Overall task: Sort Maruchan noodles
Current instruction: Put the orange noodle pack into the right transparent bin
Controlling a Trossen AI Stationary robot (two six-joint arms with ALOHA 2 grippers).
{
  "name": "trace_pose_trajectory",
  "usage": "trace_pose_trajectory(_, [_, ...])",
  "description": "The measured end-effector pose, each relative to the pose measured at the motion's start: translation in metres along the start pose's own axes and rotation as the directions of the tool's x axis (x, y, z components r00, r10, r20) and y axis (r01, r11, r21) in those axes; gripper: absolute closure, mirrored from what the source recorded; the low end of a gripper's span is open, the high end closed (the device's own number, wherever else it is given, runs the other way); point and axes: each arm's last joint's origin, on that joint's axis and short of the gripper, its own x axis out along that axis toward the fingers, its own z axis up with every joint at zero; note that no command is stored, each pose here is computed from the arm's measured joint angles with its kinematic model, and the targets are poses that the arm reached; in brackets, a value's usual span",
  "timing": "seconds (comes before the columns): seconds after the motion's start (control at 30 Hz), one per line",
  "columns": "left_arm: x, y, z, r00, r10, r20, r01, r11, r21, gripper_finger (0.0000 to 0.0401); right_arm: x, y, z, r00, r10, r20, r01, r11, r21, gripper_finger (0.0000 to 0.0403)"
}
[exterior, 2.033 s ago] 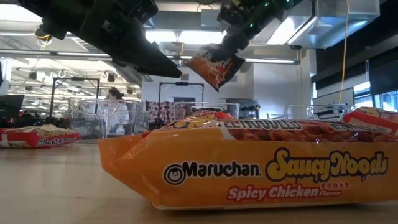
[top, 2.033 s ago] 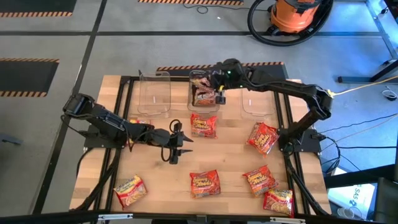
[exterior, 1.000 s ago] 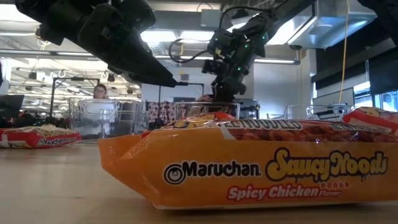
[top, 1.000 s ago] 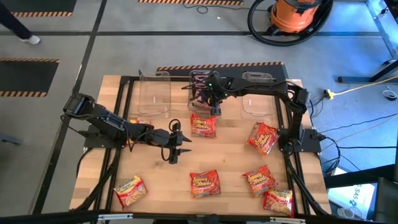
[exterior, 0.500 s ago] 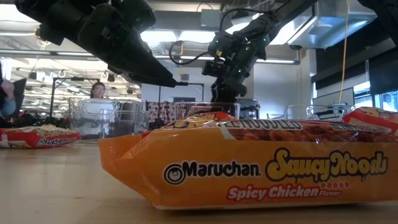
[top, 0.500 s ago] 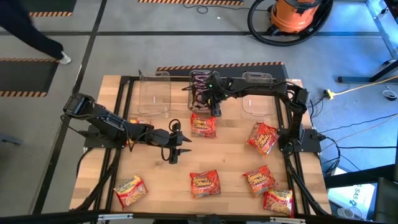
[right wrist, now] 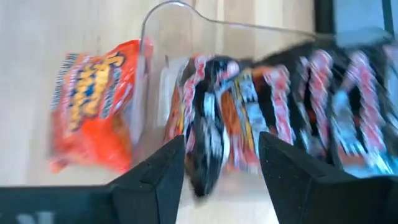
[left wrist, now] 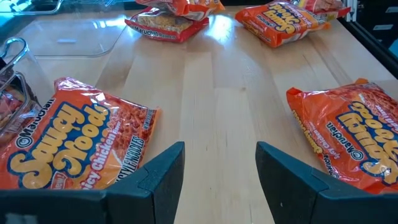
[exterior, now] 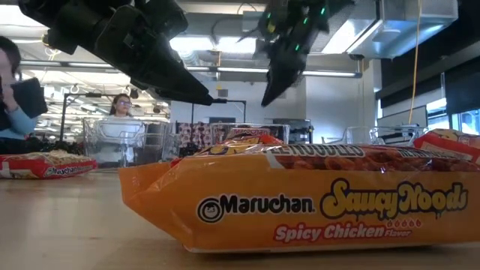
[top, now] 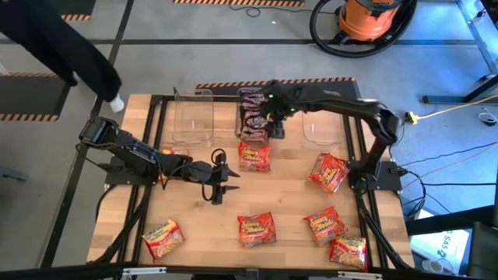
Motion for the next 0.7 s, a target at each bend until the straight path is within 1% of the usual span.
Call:
trace_pose_trajectory(0.13, [0.0, 0.0, 0.0, 1.0, 0.0, 0.0, 0.0, 1.0, 0.0, 0.0209, -0.034, 0.015, -0.01, 0.999, -0.006, -0.037, 0.009, 0.995, 0.104, 0.0221])
trace_pose_trajectory(0.23, [0.0, 0.0, 0.0, 1.0, 0.007, 0.001, -0.007, 1.0, -0.006, 0.0209, -0.046, 0.031, -0.026, 0.998, 0.014, -0.064, -0.001, 0.981, 0.194, 0.0221])
trace_pose_trajectory(0.3, [0.0, 0.001, 0.0, 1.0, 0.031, 0.0, -0.031, 0.999, -0.01, 0.0209, -0.048, 0.044, -0.04, 0.998, 0.022, -0.062, -0.006, 0.971, 0.24, 0.0221])
trace_pose_trajectory(0.37, [0.0, 0.002, -0.001, 0.998, 0.063, -0.007, -0.063, 0.998, -0.024, 0.0209, -0.042, 0.057, -0.056, 0.999, 0.007, -0.053, 0.008, 0.962, 0.272, 0.0221])
trace_pose_trajectory(0.47, [0.0, 0.005, -0.003, 0.992, 0.123, -0.023, -0.123, 0.992, -0.032, 0.0209, -0.026, 0.076, -0.079, 1.0, -0.02, 0.014, 0.015, 0.947, 0.321, 0.0221])
trace_pose_trajectory(0.6, [0.0, 0.012, -0.008, 0.976, 0.205, -0.073, -0.21, 0.975, -0.073, 0.0209, 0.0, 0.096, -0.101, 0.99, -0.013, 0.137, -0.038, 0.932, 0.361, 0.0221])
trace_pose_trajectory(0.7, [0.0, 0.019, -0.014, 0.959, 0.25, -0.133, -0.266, 0.957, -0.115, 0.0209, 0.016, 0.106, -0.11, 0.973, 0.017, 0.23, -0.101, 0.928, 0.359, 0.0221])
